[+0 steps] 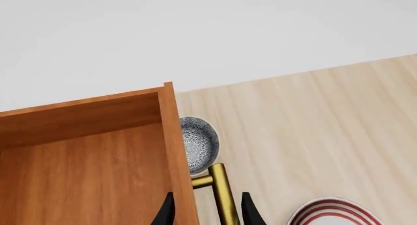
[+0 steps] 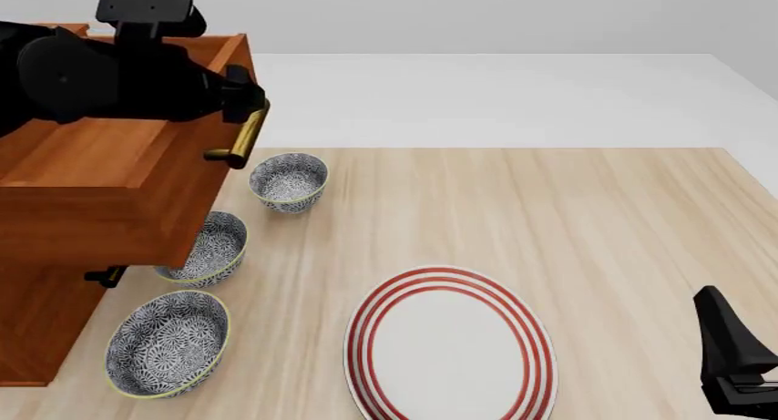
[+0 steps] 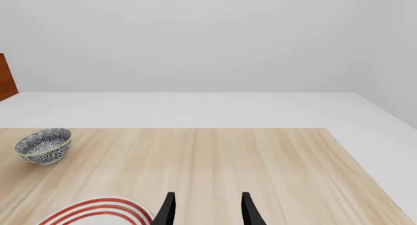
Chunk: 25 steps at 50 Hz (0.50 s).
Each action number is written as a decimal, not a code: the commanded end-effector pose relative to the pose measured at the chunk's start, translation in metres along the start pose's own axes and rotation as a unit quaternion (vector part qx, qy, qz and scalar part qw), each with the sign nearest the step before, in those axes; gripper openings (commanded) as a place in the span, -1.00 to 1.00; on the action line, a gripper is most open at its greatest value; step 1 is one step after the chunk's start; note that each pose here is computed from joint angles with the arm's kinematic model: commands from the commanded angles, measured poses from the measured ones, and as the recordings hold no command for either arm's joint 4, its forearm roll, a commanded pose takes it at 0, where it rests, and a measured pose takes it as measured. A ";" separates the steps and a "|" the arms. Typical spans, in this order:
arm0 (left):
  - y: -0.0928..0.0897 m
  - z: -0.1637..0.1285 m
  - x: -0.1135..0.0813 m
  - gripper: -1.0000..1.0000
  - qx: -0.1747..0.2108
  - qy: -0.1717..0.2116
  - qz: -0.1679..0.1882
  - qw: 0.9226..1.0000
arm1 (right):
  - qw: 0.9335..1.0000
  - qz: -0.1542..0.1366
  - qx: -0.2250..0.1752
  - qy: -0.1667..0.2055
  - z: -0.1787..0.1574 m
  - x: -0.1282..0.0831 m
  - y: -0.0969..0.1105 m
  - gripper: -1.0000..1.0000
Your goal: Open the top drawer of the cabinet.
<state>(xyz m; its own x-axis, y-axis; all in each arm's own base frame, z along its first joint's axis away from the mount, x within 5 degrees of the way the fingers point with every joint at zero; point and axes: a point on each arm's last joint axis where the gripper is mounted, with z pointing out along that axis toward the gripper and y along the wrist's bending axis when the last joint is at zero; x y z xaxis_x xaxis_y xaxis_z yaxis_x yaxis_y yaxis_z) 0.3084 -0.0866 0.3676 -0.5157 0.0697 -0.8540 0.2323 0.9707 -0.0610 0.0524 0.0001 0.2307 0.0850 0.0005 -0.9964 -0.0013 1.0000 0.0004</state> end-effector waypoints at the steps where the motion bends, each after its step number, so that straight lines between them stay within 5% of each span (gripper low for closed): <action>1: -0.025 0.029 0.051 1.00 0.033 0.100 0.074 0.992 | 1.000 0.000 0.000 0.000 0.000 0.000 0.000 1.00; 25: -0.022 0.013 0.033 1.00 0.031 0.075 0.073 0.994 | 1.000 0.000 0.000 0.000 0.000 0.000 0.000 1.00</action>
<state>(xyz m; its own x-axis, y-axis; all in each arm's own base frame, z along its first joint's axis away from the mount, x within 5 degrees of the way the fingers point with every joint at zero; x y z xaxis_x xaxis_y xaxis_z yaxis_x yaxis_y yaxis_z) 0.3068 -0.0878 0.3683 -0.5172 0.1238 -0.8469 0.2476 0.9688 -0.0095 0.0524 0.0001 0.2307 0.0850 0.0004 -0.9964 -0.0012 1.0000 0.0003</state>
